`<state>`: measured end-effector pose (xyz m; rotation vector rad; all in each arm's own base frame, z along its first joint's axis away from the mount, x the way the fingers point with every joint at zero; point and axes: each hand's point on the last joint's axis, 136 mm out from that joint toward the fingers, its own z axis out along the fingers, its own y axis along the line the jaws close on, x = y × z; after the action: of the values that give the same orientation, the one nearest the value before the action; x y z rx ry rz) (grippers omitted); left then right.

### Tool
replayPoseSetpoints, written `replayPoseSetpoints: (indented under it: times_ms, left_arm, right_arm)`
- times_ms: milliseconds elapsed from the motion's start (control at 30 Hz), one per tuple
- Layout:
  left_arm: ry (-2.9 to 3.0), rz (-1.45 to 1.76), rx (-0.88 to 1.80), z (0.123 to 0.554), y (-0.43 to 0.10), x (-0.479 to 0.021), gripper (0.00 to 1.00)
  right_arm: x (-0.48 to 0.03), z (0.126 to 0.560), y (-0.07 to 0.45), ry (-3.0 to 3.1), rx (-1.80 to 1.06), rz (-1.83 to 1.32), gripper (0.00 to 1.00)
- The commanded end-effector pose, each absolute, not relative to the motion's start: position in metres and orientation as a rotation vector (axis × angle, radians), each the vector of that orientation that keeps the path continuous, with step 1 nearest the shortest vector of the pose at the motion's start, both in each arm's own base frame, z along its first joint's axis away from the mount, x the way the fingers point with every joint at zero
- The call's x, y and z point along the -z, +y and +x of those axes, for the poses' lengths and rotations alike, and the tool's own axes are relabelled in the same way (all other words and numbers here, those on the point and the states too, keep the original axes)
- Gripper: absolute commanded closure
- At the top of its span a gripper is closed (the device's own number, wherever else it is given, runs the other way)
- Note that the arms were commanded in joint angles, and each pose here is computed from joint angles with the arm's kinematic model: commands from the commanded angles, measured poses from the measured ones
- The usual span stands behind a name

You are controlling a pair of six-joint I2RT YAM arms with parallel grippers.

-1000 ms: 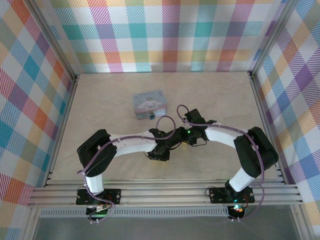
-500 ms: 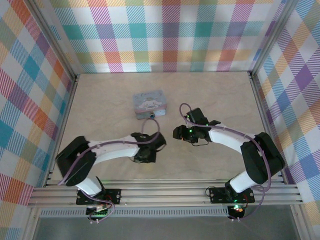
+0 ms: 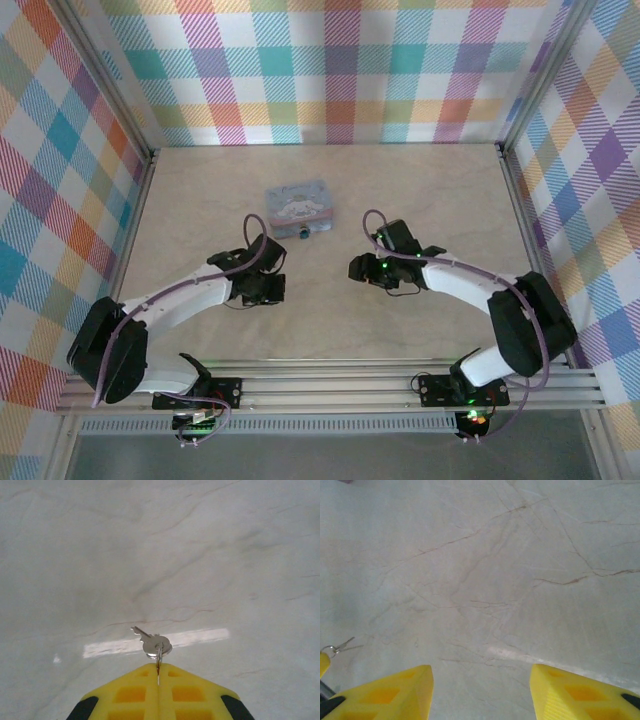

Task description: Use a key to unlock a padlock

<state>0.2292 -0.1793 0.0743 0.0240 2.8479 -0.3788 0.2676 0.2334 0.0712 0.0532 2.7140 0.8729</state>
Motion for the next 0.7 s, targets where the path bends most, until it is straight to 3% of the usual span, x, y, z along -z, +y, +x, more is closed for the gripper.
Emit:
replayPoseSetpoints:
  times_ms: [0, 133, 267, 467, 567, 667]
  left_arm:
    - [2.719, 0.201, 0.638, 0.242, -0.215, -0.113, 1.0]
    - [2.593, 0.311, 0.917, 0.252, -0.258, -0.152, 1.0]
    - [2.536, 0.4, 1.052, 0.256, -0.281, -0.183, 1.0]
    - [2.515, 0.45, 1.1, 0.259, -0.29, -0.216, 1.0]
    - [2.539, 0.405, 1.081, 0.262, -0.289, -0.224, 1.0]
    - [2.552, 0.369, 1.092, 0.262, -0.289, -0.23, 1.0]
  right_arm:
    - [-0.095, 0.271, 0.24, 2.59, -1.054, 0.041, 0.46]
    - [-0.121, 0.275, 0.244, 2.427, -1.305, 0.031, 0.5]
    - [-0.153, 0.267, 0.251, 2.307, -1.375, -0.134, 0.51]
    - [-0.181, 0.254, 0.247, 2.154, -1.269, -0.338, 0.52]
    - [-0.195, 0.242, 0.255, 1.979, -1.163, -0.541, 0.59]
    - [-0.198, 0.238, 0.261, 1.866, -1.039, -0.651, 0.6]
